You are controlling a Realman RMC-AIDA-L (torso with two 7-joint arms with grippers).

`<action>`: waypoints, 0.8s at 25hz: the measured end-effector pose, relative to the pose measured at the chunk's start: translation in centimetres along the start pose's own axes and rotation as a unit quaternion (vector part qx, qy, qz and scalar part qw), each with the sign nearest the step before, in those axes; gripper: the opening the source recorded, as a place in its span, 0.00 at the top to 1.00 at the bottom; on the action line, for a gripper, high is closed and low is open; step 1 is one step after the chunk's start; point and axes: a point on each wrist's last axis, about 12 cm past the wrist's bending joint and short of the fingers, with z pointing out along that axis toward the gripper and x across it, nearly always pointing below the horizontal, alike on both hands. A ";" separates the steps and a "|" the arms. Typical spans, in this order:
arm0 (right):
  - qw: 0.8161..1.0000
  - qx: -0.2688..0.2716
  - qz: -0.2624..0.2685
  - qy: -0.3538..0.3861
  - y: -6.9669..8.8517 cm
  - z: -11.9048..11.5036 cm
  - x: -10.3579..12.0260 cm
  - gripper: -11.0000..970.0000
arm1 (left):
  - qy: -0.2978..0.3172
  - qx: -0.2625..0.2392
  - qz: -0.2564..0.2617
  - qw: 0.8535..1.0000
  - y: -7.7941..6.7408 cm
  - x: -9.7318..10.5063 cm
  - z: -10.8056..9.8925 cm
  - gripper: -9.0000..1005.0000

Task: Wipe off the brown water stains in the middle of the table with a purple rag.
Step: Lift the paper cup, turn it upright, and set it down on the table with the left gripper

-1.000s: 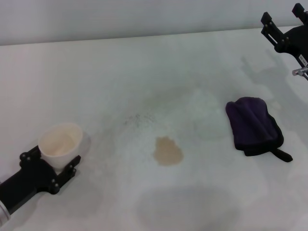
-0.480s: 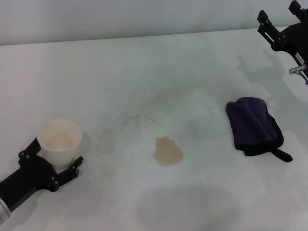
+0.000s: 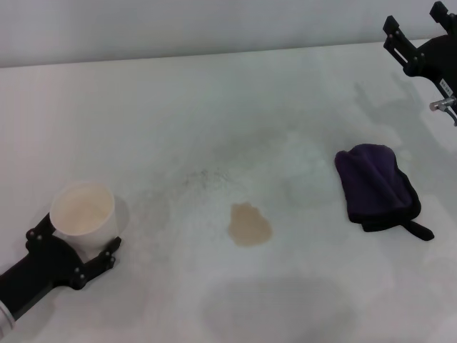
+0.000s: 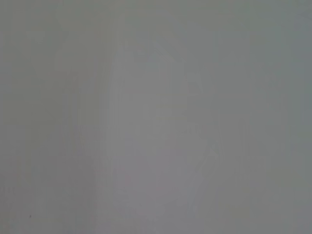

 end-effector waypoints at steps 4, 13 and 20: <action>1.000 0.000 -0.001 0.000 0.0 0.0 0.0 0.11 | -0.006 -0.006 0.003 1.000 -0.2 0.1 -0.5 0.12; 1.000 0.001 -0.009 -0.003 0.1 0.2 -0.1 0.11 | -0.041 -0.051 0.001 0.998 -0.5 0.2 -2.5 0.12; 1.000 0.003 -0.009 -0.005 0.0 0.2 -0.2 0.12 | -0.039 -0.057 -0.009 0.998 -0.9 0.5 -2.9 0.12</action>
